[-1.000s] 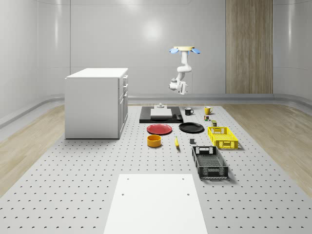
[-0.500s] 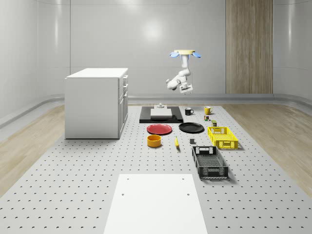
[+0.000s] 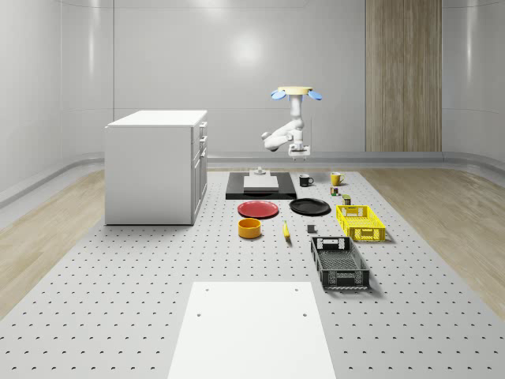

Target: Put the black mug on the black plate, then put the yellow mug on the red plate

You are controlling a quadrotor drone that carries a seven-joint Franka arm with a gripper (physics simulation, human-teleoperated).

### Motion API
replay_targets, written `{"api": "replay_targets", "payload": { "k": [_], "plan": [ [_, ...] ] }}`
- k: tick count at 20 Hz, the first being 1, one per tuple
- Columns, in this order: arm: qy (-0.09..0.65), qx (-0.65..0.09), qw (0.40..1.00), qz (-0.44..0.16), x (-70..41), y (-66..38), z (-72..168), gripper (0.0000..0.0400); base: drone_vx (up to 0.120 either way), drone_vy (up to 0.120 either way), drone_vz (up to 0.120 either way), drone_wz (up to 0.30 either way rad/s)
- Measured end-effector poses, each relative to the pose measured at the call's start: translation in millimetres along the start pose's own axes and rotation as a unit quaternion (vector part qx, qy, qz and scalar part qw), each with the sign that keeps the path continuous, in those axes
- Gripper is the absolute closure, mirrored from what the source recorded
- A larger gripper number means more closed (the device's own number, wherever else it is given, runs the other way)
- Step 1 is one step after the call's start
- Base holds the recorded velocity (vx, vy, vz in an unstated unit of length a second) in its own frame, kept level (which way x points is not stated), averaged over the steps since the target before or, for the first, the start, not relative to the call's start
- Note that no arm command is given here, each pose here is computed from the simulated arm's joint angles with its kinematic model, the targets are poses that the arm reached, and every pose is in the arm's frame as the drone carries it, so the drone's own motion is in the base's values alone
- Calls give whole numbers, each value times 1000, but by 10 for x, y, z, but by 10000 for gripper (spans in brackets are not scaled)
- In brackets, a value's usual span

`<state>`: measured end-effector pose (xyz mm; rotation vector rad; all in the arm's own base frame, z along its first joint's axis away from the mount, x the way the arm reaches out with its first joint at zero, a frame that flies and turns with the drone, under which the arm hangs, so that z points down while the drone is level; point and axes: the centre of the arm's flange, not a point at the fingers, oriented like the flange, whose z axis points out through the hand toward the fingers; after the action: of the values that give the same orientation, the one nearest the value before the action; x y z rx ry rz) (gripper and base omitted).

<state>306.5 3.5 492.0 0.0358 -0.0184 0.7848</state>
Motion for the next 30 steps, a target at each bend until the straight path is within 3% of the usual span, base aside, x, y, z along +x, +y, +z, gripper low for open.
{"api": "replay_targets", "payload": {
  "k": [21, 30],
  "plan": [
    [14, -13, 1000, 0, -26, -25, -1, 0, 0, -6, -120, 0],
    [14, -13, 1000, 0, -20, -21, 196, 0, 0, 0, -4, 0]
  ]
}}
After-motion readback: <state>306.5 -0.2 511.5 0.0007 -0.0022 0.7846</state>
